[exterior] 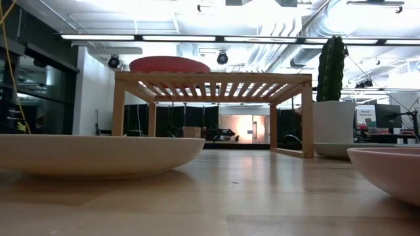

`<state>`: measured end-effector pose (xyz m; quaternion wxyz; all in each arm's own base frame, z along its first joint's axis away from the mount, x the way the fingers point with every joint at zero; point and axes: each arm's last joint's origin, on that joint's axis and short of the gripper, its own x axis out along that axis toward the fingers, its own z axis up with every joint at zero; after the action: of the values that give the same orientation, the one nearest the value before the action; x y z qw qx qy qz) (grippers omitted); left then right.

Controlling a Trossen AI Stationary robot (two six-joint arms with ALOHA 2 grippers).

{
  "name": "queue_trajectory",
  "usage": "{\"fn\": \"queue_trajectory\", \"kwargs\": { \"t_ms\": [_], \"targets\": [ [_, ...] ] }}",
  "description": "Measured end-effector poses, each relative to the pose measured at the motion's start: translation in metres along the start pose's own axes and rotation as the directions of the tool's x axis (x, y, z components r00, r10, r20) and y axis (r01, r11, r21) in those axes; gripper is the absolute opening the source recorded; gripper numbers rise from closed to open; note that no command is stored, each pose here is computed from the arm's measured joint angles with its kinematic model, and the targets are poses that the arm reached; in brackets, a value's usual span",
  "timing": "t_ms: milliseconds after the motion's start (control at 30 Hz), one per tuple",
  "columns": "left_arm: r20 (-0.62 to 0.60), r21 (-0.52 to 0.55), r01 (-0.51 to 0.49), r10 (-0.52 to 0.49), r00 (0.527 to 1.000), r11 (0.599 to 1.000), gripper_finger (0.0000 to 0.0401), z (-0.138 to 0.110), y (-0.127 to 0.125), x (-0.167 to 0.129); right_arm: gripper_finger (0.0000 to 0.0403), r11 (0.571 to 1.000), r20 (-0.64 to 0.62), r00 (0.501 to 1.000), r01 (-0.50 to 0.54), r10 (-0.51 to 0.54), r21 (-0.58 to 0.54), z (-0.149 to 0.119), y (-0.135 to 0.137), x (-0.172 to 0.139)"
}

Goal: Place and stack plates onto a shelf
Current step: Put the bottom blue plate on the shelf

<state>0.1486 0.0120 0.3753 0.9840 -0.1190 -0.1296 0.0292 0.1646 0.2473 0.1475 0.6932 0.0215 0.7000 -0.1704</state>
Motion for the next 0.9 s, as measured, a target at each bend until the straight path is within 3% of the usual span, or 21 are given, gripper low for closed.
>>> {"fn": "queue_trajectory", "kwargs": {
  "t_ms": [200, 500, 767, 900],
  "targets": [
    [0.000, 0.000, 0.000, 0.000, 1.000, 1.000, 0.0152, 0.000, 0.000, 0.000, 0.0153, 0.999, -0.012, 0.999, 0.042, -0.042, 0.015, 0.005, 0.001, 0.009],
    [0.000, -0.001, 0.000, 0.000, 1.000, 1.000, 0.0152, 0.000, 0.000, 0.000, 0.0012, 0.998, -0.056, 0.997, 0.050, -0.048, 0.043, 0.011, -0.003, 0.011],
    [0.000, -0.002, 0.000, 0.000, 1.000, 1.000, 0.0152, 0.000, 0.000, 0.000, 0.0002, 0.992, 0.020, 0.998, -0.057, 0.055, 0.109, 0.019, -0.030, -0.032],
    [0.002, -0.002, -0.003, 0.003, 1.000, 1.000, 0.0152, 0.000, 0.000, 0.000, 0.0000, 0.972, 0.109, 0.973, -0.215, 0.205, 0.092, 0.020, -0.053, -0.067]
  ]
}}
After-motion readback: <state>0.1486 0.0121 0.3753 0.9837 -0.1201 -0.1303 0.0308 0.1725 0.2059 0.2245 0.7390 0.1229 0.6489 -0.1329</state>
